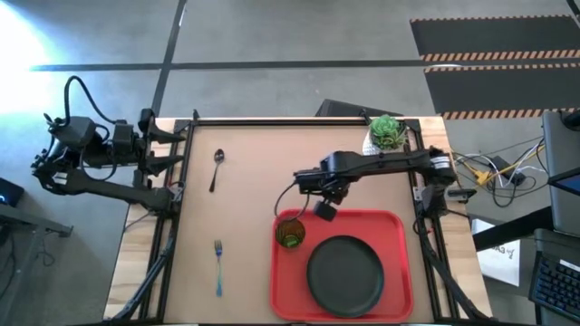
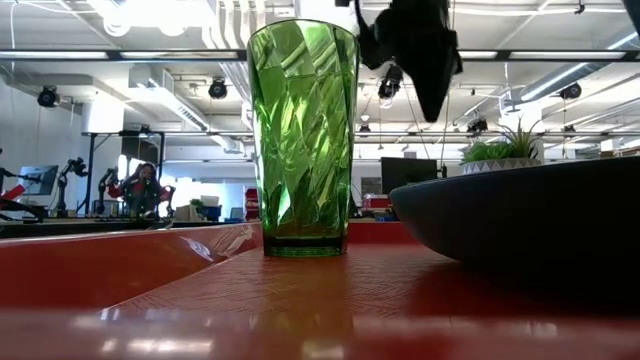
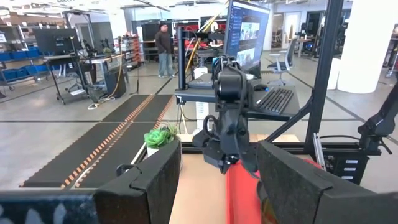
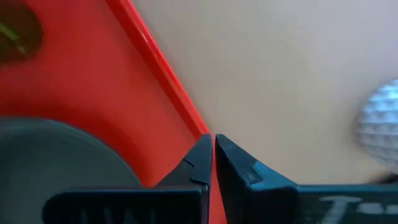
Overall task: Pick and place plate/cup/fork/spoon on tray
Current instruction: Adjust the red serving tray
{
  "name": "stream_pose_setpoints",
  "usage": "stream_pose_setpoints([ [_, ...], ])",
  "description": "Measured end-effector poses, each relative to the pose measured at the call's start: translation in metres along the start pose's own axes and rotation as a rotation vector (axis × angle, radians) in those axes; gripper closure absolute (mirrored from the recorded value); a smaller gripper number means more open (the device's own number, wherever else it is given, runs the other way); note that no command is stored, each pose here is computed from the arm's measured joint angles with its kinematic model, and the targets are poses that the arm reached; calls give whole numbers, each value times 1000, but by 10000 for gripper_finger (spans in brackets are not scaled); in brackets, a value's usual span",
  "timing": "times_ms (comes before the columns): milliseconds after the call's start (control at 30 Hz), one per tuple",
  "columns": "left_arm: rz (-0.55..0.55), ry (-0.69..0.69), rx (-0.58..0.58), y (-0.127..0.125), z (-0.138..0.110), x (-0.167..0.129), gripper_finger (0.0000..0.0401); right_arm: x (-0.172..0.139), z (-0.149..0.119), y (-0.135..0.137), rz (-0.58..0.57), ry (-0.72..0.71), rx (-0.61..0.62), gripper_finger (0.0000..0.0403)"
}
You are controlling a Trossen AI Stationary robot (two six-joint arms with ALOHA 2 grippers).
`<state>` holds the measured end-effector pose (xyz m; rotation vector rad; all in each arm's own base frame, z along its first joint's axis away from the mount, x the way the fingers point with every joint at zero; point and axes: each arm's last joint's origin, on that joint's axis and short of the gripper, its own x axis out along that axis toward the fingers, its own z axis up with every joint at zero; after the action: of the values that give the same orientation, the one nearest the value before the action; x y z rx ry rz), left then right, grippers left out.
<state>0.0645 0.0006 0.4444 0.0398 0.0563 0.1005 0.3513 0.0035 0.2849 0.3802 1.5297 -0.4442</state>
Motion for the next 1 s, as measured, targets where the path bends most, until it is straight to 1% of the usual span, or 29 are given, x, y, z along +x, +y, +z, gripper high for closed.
stream_pose_setpoints([
  [100, 0, 0, 0, 0, 0, 0, 206, -2, -15, -13, 76, -80, 76, 394],
  [233, 0, -1, 0, 0, 0, 0, 206, -3, -51, -31, 135, -136, 232, 394],
  [367, 0, -1, 0, 0, 0, 0, 206, 2, -90, -35, 207, -168, 350, 394],
  [467, 0, -1, 0, 0, 0, 0, 206, 13, -115, -36, 211, -143, 416, 394],
  [567, 0, -3, 0, 0, 0, 0, 206, 25, -133, -37, 197, -111, 474, 394],
  [700, 1, -10, -2, 0, 1, 0, 206, 39, -149, -38, 169, -64, 520, 394],
  [833, 1, -14, -2, 0, 1, 0, 206, 54, -157, -43, 129, -25, 570, 394],
  [933, 1, -16, -3, 0, 2, 0, 206, 64, -161, -42, 149, 64, 585, 394],
  [1000, 1, -19, -3, 0, 2, 0, 206, 69, -160, -38, 185, 90, 578, 394],
])
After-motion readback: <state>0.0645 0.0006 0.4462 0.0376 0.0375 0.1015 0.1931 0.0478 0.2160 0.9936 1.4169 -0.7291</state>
